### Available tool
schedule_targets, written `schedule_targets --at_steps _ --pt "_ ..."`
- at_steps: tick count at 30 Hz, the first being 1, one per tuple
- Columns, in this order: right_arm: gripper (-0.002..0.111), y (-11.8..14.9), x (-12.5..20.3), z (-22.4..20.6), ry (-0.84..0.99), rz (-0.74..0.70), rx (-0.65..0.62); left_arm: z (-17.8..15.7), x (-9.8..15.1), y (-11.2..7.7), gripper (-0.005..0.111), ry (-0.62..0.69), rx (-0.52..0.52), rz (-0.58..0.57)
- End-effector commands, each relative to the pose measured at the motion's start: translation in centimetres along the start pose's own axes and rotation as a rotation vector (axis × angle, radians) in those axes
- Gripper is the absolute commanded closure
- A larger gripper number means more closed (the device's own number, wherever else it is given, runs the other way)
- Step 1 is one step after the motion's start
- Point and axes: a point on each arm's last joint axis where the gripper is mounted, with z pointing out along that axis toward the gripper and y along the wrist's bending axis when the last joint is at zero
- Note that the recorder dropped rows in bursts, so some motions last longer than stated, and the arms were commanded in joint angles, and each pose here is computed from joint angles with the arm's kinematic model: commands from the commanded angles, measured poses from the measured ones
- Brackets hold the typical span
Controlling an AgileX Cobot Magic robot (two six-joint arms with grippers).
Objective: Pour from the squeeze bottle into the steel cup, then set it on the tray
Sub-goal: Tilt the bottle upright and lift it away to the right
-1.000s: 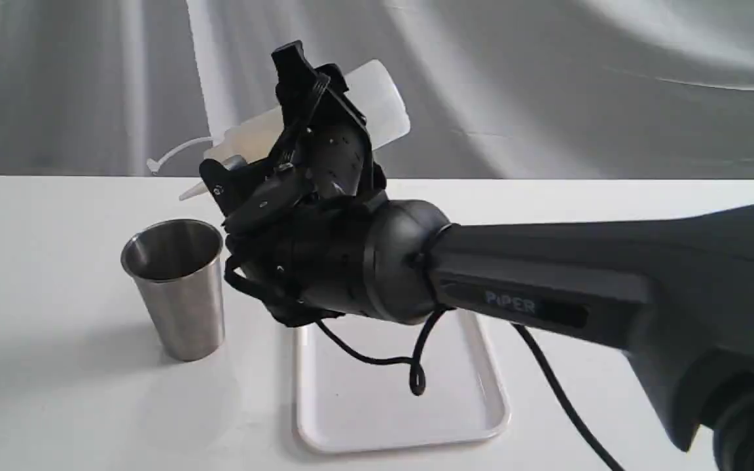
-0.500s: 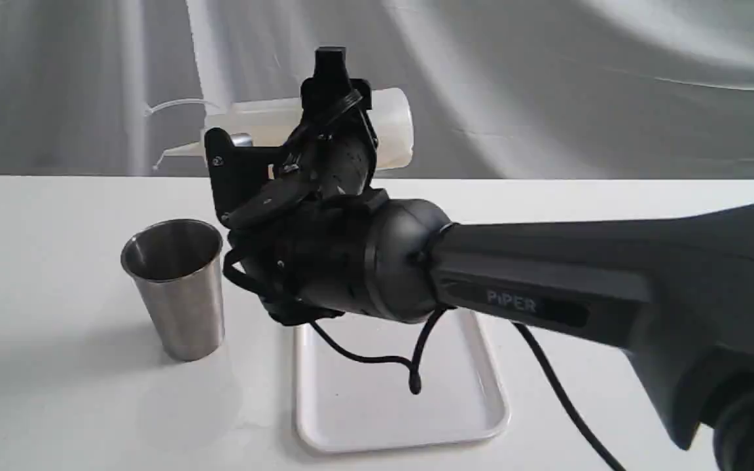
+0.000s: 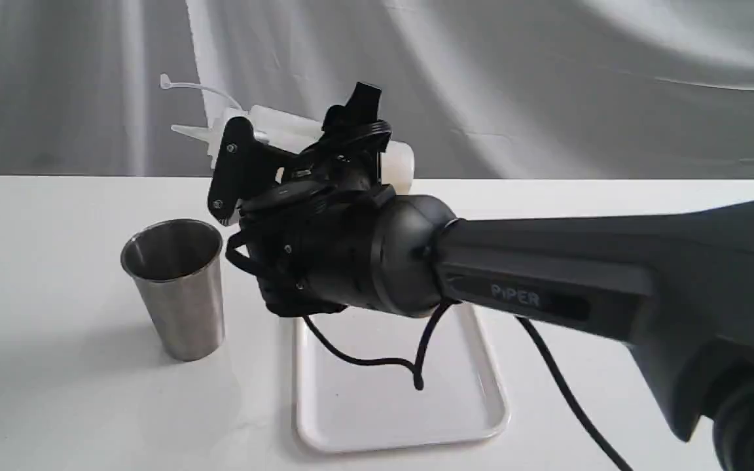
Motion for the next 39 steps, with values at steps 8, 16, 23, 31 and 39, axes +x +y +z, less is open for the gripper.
schedule_targets --at_steps 8,16,23,31,39 --pt "0.108 -1.3 0.5 0.5 0.006 0.345 -0.062 0.0 0.1 0.0 0.107 -0.006 0.006 -0.005" --pt "0.108 -3.1 1.3 -0.9 -0.166 0.422 -0.252 0.0 0.1 0.0 0.107 -0.006 0.006 -0.005" --pt "0.108 -5.0 3.8 -2.3 -0.282 0.488 -0.399 0.0 0.1 0.0 0.107 -0.006 0.006 -0.005" --pt "0.108 -6.8 7.2 -3.3 -0.386 0.622 -0.545 0.0 0.1 0.0 0.107 -0.006 0.006 -0.002" --pt "0.108 -8.4 9.8 -5.6 -0.725 0.675 -0.615 0.0 0.1 0.0 0.107 -0.006 0.006 -0.004"
